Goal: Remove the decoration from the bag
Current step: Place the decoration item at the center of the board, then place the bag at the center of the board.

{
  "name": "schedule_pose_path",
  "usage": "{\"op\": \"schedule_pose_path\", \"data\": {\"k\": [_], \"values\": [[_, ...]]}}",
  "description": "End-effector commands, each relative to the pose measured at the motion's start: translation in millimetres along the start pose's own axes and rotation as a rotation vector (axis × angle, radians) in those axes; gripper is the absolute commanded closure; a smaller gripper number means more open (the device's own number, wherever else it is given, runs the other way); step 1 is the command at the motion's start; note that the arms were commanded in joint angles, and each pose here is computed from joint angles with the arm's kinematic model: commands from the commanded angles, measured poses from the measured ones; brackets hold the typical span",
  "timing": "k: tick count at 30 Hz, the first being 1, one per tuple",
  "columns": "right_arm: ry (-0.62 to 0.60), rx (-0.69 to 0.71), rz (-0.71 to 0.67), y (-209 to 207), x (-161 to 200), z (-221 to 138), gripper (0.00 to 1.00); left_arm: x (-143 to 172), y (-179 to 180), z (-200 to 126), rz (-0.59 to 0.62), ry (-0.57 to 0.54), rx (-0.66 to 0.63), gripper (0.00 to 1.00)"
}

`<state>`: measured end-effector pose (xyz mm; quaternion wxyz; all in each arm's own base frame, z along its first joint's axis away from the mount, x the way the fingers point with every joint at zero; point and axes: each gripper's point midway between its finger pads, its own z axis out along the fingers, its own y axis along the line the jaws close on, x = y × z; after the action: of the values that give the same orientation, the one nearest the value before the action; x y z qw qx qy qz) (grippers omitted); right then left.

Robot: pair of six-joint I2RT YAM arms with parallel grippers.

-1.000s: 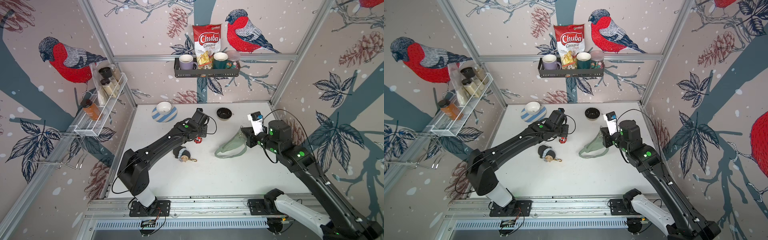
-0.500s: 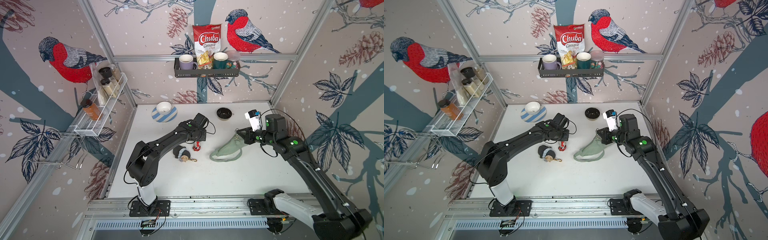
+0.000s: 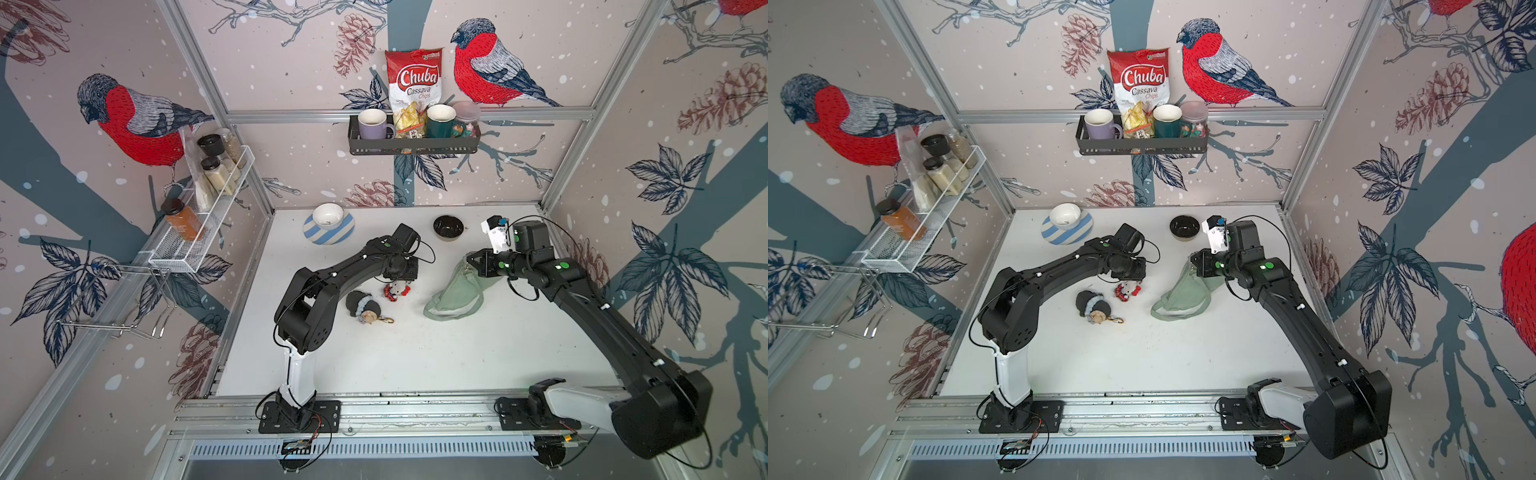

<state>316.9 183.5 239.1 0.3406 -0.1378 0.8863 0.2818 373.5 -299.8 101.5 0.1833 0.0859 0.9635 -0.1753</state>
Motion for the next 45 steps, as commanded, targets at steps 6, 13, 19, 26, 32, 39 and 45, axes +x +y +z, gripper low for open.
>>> {"op": "schedule_pose_path", "data": {"k": [6, 13, 19, 26, 32, 39, 45], "values": [[-0.017, 0.07, 0.06, -18, -16, 11, 1.0, -13, -4, -96, 0.034, -0.209, 0.083, 0.54], [-0.13, -0.125, 0.107, 16, -52, -20, 1.0, -5, 7, -158, 0.047, -0.332, 0.067, 0.47], [-0.309, -0.248, 0.12, 54, -79, -84, 1.0, 2, 7, -191, 0.05, -0.398, 0.092, 0.58], [-0.352, -0.212, 0.132, 66, -72, -135, 1.0, 5, 11, -205, 0.052, -0.426, 0.084, 0.59], [-0.31, -0.085, 0.247, 34, -42, -145, 1.0, 7, 13, -199, 0.049, -0.421, 0.081, 0.59], [-0.202, 0.038, 0.295, -28, -12, -80, 1.0, 8, 19, -177, 0.049, -0.394, 0.048, 0.6], [-0.067, 0.151, 0.312, -88, -23, -11, 1.0, 4, -4, -181, 0.051, -0.41, 0.184, 0.62]]}}
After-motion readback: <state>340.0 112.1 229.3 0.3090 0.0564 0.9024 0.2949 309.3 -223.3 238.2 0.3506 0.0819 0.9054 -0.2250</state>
